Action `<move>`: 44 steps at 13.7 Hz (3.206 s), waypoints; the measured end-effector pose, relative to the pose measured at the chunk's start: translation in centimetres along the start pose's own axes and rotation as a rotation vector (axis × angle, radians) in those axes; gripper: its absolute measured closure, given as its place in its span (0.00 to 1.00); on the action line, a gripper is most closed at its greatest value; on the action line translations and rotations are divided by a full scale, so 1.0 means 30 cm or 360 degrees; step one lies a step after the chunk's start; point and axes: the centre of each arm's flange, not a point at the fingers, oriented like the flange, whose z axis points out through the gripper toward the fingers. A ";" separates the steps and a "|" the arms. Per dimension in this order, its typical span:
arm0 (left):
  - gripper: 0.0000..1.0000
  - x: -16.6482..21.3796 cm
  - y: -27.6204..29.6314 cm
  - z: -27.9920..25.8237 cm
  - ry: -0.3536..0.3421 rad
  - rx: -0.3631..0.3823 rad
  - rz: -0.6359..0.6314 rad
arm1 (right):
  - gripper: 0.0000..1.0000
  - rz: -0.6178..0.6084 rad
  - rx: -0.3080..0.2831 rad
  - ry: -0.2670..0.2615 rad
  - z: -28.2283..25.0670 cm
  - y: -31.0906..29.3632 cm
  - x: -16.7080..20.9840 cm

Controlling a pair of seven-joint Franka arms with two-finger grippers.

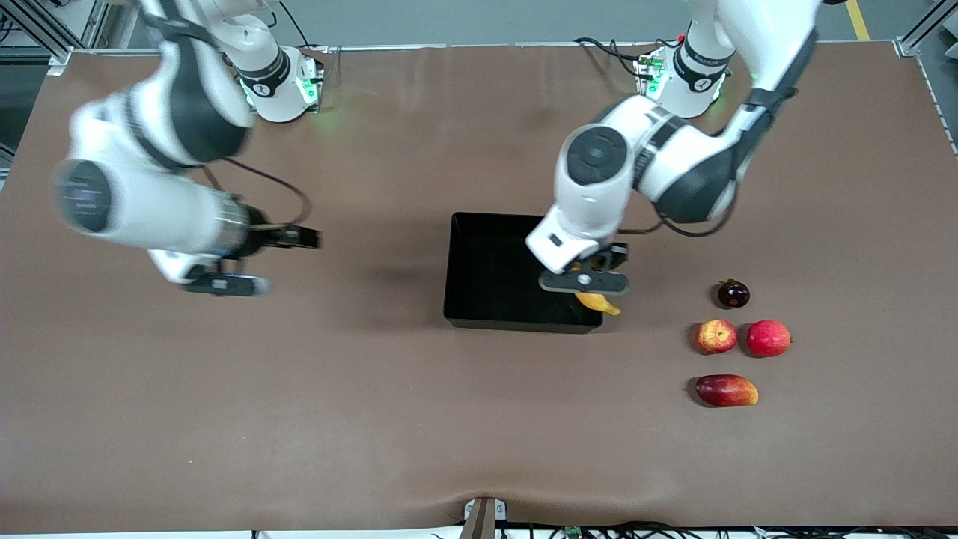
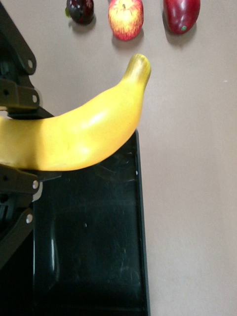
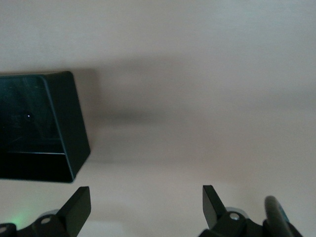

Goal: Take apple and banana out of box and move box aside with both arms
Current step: 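Lift the banana with the left gripper while the right gripper reaches the tray, then drag the tray away with the right gripper while the left gripper lowers the banana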

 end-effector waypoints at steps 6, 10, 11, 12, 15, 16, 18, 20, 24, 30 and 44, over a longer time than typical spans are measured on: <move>0.63 0.002 -0.292 0.116 -0.0127 0.0047 0.0081 | 0.00 -0.0009 -0.0024 0.0103 0.389 -0.346 -0.004; 0.63 -0.014 -0.417 0.271 -0.0140 -0.0001 0.0151 | 0.00 0.0025 -0.0030 0.0154 0.648 -0.472 -0.015; 0.63 -0.016 -0.451 0.309 -0.0122 -0.0025 0.0187 | 0.00 0.0048 -0.0027 0.0172 0.710 -0.513 -0.032; 0.63 -0.020 -0.479 0.339 -0.0109 -0.0043 0.0219 | 0.05 0.0060 -0.0030 0.0177 0.755 -0.543 -0.050; 0.63 -0.042 -0.475 0.404 -0.0040 -0.0091 0.0290 | 0.23 0.0068 -0.0040 0.0175 0.793 -0.562 -0.060; 0.63 -0.054 -0.466 0.432 -0.0008 -0.0106 0.0304 | 0.36 0.0074 -0.0038 0.0180 0.783 -0.562 -0.053; 0.63 -0.070 -0.492 0.497 0.0039 -0.0094 0.0338 | 0.56 0.0086 -0.0030 0.0189 0.758 -0.567 -0.043; 0.63 -0.067 -0.549 0.557 0.0068 -0.0063 0.0368 | 0.78 0.0091 -0.0022 0.0198 0.743 -0.573 -0.038; 0.63 -0.046 -0.640 0.679 0.0139 -0.0096 0.0390 | 0.94 0.0139 -0.0058 0.0159 0.701 -0.528 -0.006; 0.63 -0.049 -0.692 0.792 0.0155 -0.0075 0.0446 | 0.94 0.0225 -0.0105 0.0052 0.277 -0.101 0.150; 0.48 -0.038 -0.693 0.852 0.0208 -0.0161 0.0304 | 0.94 -0.0072 -0.0003 0.0066 0.182 1.443 0.261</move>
